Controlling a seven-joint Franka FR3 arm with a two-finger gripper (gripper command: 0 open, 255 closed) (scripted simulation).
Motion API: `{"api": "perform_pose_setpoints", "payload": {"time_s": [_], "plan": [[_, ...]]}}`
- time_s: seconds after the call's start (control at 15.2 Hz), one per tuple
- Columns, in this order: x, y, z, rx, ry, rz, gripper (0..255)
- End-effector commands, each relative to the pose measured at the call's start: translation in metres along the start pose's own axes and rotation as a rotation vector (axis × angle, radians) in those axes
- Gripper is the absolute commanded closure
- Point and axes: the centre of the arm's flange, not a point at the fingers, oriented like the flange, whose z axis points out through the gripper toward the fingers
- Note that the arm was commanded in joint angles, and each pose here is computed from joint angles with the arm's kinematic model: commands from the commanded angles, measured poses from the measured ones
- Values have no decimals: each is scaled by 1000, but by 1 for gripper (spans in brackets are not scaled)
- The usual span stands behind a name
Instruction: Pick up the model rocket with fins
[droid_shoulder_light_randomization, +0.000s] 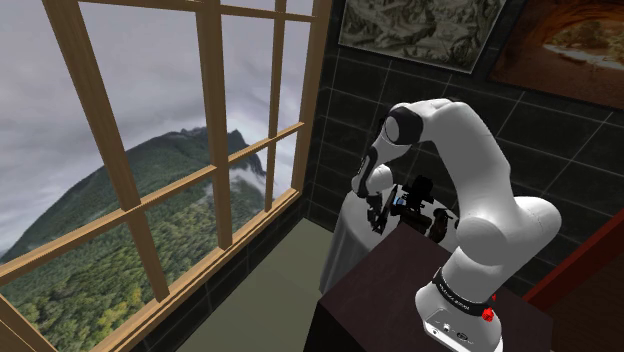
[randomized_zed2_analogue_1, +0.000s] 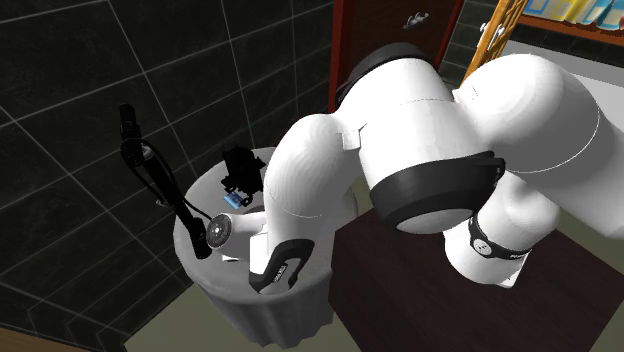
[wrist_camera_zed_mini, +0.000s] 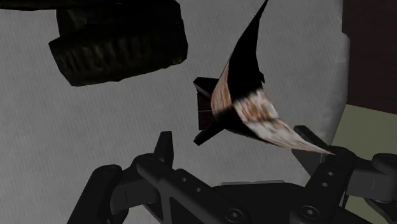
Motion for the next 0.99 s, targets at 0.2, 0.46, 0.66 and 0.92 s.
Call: {"api": "perform_pose_setpoints", "payload": {"time_s": [0.2, 0.46, 0.66, 0.92], "plan": [[11, 2, 27, -1, -2, -2, 0], [14, 2, 34, -1, -2, -2, 0], [14, 2, 34, -1, -2, -2, 255], [14, 2, 35, -1, -2, -2, 255]]}}
